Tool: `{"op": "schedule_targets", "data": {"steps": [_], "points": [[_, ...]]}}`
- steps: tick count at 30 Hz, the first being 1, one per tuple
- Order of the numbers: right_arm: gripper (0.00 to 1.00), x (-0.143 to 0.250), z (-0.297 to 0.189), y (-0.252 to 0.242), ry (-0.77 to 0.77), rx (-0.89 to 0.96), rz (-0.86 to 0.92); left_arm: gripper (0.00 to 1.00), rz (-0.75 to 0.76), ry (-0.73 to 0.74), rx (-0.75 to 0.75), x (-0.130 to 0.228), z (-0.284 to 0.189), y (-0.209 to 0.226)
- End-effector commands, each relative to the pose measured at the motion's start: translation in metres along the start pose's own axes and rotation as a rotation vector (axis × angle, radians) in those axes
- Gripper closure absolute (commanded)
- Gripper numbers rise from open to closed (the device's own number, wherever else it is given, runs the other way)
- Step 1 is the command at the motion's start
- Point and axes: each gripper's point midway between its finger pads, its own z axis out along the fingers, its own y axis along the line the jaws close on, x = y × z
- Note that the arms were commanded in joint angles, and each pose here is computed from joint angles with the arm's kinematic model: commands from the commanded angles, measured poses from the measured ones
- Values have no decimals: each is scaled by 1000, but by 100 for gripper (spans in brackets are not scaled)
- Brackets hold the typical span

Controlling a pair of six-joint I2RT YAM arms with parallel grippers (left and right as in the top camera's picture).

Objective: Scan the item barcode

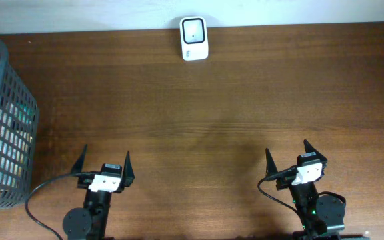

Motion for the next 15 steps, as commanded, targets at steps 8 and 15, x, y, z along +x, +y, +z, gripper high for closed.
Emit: {"op": "schedule_targets", "data": {"steps": [8, 15], "points": [[1, 3, 0, 0, 7, 1, 8, 1, -74, 114, 206, -85, 35, 13], [1, 3, 0, 0, 7, 1, 8, 1, -229, 586, 438, -130, 90, 32]]}}
